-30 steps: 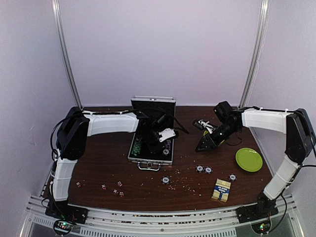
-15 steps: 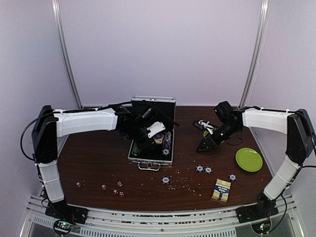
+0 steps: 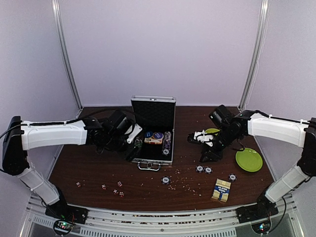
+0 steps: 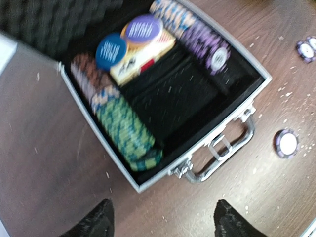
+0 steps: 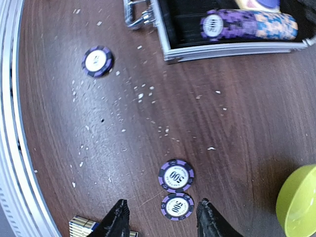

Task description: Pack up texas hold em set

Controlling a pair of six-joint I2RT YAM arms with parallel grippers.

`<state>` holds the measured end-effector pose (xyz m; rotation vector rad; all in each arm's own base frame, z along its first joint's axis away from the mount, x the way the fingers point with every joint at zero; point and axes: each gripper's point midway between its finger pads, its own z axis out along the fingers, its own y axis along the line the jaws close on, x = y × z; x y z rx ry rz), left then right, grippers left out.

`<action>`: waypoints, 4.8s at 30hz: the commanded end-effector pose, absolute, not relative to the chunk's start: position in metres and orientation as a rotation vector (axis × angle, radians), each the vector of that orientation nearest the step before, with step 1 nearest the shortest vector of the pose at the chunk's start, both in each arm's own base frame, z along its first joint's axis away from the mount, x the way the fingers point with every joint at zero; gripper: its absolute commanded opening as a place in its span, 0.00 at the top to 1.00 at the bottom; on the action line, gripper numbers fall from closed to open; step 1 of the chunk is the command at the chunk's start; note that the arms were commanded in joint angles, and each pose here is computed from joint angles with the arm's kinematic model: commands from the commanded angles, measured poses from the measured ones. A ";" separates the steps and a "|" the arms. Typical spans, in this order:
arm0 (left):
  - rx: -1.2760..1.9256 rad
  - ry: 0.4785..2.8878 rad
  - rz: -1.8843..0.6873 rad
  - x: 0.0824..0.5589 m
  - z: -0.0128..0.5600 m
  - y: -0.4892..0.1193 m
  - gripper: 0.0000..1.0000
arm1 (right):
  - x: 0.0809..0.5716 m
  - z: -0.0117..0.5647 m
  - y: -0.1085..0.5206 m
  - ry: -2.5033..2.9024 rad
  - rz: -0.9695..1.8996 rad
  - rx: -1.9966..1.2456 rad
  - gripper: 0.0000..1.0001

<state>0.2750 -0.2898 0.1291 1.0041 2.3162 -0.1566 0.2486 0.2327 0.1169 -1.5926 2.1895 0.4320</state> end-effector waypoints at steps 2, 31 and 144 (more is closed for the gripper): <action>0.741 2.450 -0.199 0.269 0.114 -0.265 0.25 | 0.244 0.107 0.229 2.140 0.244 -1.690 0.48; 0.523 2.432 -0.365 0.280 0.115 -0.286 0.23 | 0.253 0.023 0.232 2.366 0.097 -1.767 0.37; 0.177 2.421 -0.212 0.267 0.115 -0.212 0.26 | 0.360 0.058 0.372 1.901 -0.351 -1.523 0.45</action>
